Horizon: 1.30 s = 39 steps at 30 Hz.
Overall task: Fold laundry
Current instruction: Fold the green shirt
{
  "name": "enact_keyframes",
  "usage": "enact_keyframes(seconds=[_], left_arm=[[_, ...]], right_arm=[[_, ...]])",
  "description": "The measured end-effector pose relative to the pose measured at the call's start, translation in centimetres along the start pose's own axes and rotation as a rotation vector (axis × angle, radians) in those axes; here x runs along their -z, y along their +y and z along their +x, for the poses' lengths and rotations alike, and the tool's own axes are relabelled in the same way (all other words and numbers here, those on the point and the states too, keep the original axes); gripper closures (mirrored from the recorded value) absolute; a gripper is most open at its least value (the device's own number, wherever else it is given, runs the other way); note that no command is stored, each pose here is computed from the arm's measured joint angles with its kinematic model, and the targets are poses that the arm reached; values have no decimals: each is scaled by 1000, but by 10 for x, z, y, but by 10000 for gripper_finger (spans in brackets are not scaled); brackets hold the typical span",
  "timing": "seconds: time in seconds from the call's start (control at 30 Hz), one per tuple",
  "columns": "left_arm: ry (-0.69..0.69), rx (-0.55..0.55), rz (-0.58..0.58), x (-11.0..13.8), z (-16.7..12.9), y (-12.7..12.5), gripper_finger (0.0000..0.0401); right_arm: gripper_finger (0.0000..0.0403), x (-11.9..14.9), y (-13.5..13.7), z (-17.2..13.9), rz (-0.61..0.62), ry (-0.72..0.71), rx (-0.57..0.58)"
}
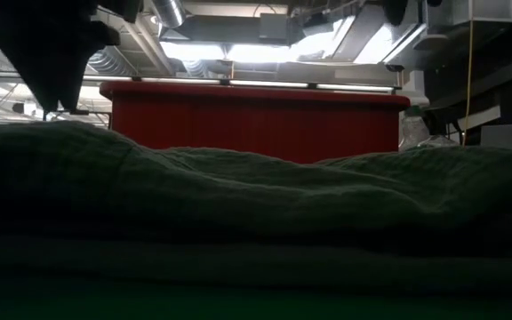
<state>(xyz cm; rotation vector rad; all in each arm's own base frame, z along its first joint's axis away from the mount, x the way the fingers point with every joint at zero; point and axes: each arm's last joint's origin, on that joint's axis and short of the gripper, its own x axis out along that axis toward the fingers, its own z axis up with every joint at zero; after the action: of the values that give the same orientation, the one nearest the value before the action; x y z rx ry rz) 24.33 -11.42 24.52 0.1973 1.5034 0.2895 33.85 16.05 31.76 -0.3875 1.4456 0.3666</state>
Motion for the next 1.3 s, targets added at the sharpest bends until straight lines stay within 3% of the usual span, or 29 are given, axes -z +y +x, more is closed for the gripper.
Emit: enact_keyframes(seconds=[0.17,0.37,0.5,0.73,1.0,1.3], left_arm=[[-117,84,-160,25,4,25,273],[-405,403,-333,36,33,16,273],[-477,483,-361,38,48,7,273],[-429,454,-421,46,66,0,273],[-349,431,-479,62,85,-5,273],[-299,373,-579,78,106,-4,273]], right_arm=[[256,37,-3,6,58,-217,52],[256,60,-14,47,190,-559,-15],[256,62,-20,77,298,-699,-62],[256,62,-18,126,320,-682,-62],[256,59,-16,175,314,-508,-101],[256,61,-14,182,339,-455,-161]])
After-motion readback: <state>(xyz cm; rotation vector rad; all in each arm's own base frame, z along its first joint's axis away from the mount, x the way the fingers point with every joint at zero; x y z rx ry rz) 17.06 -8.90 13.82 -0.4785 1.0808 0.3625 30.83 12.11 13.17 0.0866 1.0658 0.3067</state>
